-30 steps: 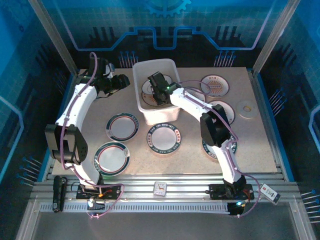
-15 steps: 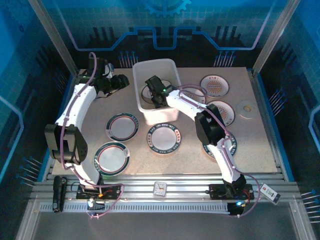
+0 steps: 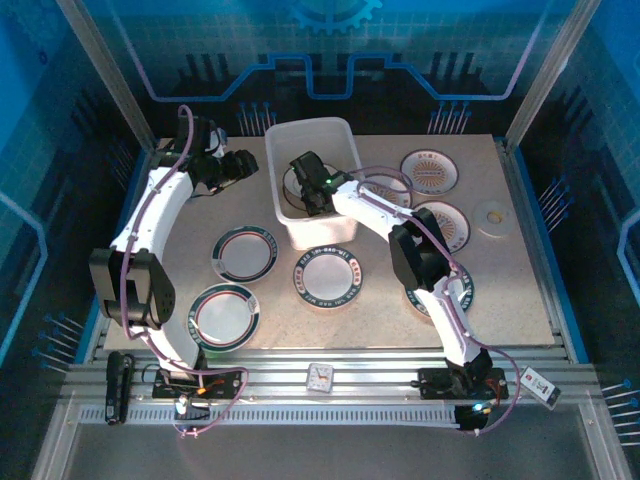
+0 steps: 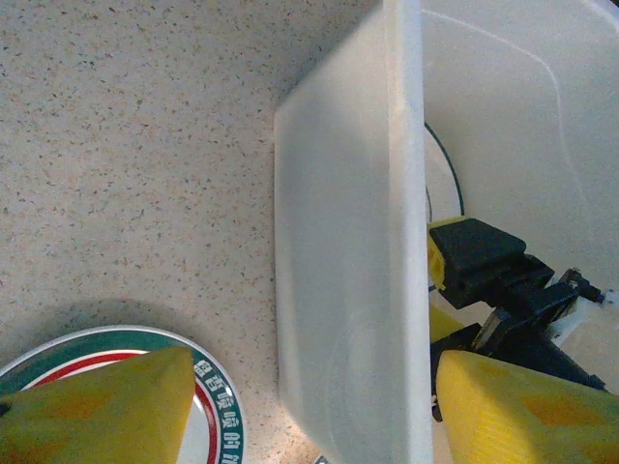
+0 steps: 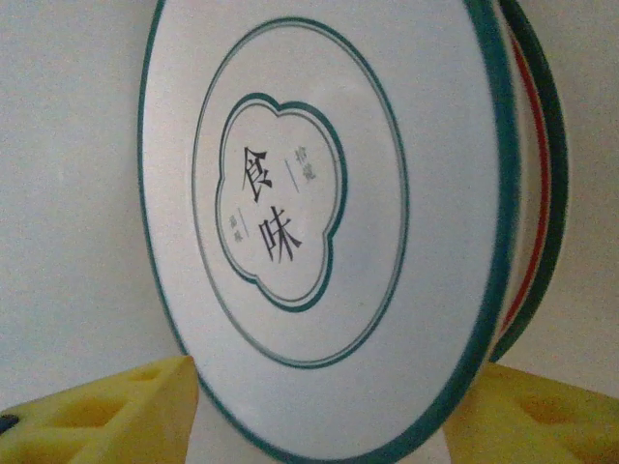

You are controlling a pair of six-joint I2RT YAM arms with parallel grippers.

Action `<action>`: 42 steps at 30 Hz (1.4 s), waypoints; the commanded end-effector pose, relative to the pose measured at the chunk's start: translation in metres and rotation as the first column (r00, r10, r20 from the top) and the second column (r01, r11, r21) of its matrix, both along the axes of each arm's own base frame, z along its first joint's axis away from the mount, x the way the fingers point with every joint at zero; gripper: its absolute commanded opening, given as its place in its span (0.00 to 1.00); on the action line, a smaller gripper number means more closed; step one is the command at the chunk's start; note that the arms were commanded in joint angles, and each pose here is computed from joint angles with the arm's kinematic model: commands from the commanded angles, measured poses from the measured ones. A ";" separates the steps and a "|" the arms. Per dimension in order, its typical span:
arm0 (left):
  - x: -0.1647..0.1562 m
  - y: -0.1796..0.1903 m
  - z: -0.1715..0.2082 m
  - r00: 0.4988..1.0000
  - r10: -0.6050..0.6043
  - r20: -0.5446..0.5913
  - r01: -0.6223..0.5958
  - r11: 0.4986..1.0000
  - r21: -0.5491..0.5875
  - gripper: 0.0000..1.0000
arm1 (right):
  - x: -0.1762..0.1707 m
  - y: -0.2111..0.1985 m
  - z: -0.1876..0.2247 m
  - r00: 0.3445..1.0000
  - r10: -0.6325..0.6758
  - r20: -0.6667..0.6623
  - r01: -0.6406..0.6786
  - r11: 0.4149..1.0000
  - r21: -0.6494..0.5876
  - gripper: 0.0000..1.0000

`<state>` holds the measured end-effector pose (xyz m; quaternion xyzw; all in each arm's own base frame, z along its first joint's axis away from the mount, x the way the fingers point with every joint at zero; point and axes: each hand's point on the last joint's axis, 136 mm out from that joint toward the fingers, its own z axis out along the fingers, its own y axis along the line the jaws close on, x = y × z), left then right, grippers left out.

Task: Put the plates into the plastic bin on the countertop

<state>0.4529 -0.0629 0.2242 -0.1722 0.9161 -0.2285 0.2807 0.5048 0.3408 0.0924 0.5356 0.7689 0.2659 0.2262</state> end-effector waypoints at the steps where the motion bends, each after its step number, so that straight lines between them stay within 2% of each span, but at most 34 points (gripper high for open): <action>1: -0.001 0.003 0.004 1.000 0.007 0.001 -0.007 1.000 -0.006 0.68 | -0.006 0.001 0.001 1.000 0.010 0.007 -0.010 0.999 -0.031 0.75; 3: -0.002 0.002 0.004 1.000 0.006 0.001 -0.006 1.000 -0.006 0.68 | -0.007 0.003 0.004 1.000 0.027 0.013 -0.027 0.999 -0.040 0.84; 4: -0.002 0.002 0.004 1.000 0.007 0.001 -0.007 1.000 -0.006 0.68 | -0.009 0.002 0.006 0.999 0.036 0.010 -0.035 0.998 -0.048 0.94; 5: -0.002 0.002 0.004 1.000 0.008 0.000 -0.008 1.000 -0.009 0.68 | -0.011 0.002 0.008 0.999 0.040 0.006 -0.040 0.998 -0.054 1.00; 8: -0.004 0.002 0.005 1.000 0.007 0.004 -0.007 1.000 -0.009 0.68 | -0.016 -0.002 0.003 0.999 0.040 -0.021 -0.041 0.997 -0.072 1.00; 16: -0.007 0.005 0.005 1.000 0.015 0.000 -0.015 1.000 0.002 0.69 | -0.022 -0.007 0.032 0.998 0.057 -0.005 -0.057 0.993 -0.099 1.00; 21: -0.013 0.015 0.002 0.999 0.031 -0.018 -0.030 0.999 0.017 0.69 | -0.019 -0.007 0.062 0.990 0.108 0.089 -0.095 0.986 -0.137 1.00; 27: -0.031 0.046 -0.008 0.994 0.094 -0.063 -0.093 0.995 0.018 0.69 | -0.013 -0.006 0.107 0.949 0.219 0.226 -0.175 0.964 -0.200 1.00; 33: -0.069 0.077 -0.030 0.977 0.139 -0.159 -0.131 0.989 0.062 0.69 | -0.016 -0.001 0.151 0.854 0.390 0.344 -0.286 0.905 -0.314 1.00; 38: -0.103 0.091 -0.058 0.955 0.182 -0.236 -0.172 0.983 0.061 0.69 | -0.026 0.006 0.192 0.713 0.578 0.397 -0.385 0.796 -0.467 0.96; 39: -0.108 0.091 -0.064 0.951 0.184 -0.248 -0.176 0.983 0.054 0.69 | -0.029 0.006 0.197 0.695 0.602 0.392 -0.398 0.777 -0.487 0.93; 42: -0.120 0.089 -0.087 0.937 0.192 -0.290 -0.188 0.981 0.043 0.69 | -0.041 0.001 0.206 0.640 0.669 0.380 -0.424 0.719 -0.551 0.74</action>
